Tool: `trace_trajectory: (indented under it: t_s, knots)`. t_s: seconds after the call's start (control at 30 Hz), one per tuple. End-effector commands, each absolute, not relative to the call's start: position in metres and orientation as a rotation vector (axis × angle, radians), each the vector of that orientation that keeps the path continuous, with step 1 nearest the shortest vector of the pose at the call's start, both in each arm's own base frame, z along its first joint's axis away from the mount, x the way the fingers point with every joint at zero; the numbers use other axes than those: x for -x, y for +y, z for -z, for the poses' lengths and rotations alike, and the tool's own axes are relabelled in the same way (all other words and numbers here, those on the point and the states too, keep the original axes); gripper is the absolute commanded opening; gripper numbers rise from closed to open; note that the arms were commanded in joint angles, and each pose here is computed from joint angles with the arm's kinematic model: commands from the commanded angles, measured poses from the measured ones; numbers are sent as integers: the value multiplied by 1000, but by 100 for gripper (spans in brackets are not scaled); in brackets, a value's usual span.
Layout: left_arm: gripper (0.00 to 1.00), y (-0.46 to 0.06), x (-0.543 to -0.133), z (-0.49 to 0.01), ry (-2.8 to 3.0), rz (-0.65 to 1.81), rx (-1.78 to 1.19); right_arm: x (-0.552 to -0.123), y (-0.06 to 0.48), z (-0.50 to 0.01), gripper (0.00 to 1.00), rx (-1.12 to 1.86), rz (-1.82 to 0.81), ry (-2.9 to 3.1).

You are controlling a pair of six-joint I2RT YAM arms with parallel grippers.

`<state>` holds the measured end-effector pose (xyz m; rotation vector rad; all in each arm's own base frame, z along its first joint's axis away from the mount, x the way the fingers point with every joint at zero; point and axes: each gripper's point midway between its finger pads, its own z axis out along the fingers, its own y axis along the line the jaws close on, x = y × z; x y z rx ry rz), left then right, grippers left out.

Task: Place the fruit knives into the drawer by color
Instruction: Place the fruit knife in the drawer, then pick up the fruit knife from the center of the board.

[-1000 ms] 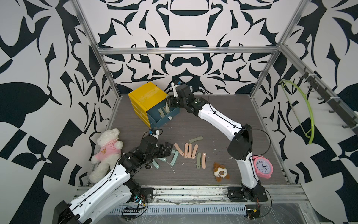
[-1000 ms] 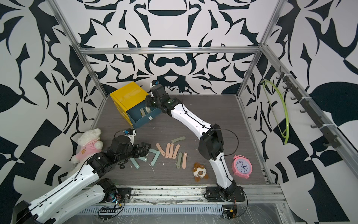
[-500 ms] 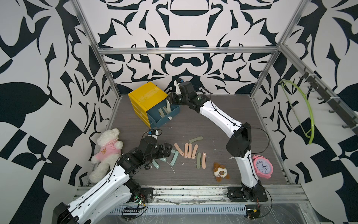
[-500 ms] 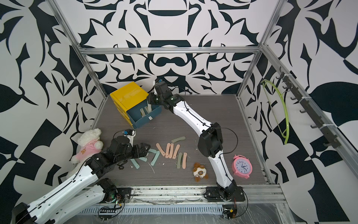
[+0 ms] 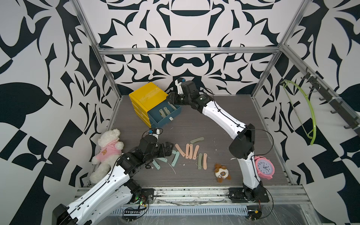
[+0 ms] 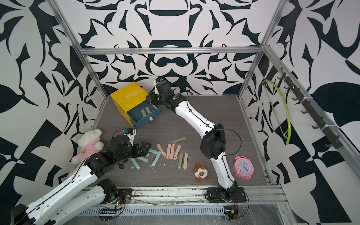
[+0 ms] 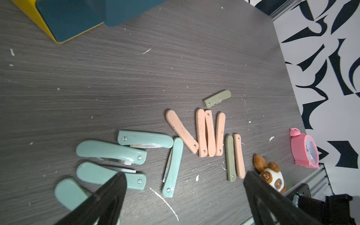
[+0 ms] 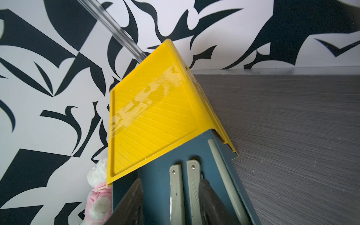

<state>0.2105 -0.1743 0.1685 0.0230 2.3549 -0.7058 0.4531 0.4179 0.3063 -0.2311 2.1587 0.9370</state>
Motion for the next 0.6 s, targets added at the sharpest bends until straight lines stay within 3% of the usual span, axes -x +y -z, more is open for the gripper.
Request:
trace_trajectory:
  t_s: [0.0, 0.3, 0.57]
  knots:
    - [99, -180, -212, -185, 2338, 718, -74, -431, 394, -381, 49, 239, -969, 2014]
    - [99, -228, -216, -201, 2334, 795, -271, -382, 317, -336, 48, 122, -865, 2122]
    - [99, -283, -214, -155, 2506, 721, -488, -315, 217, -249, 48, -65, -643, 2300]
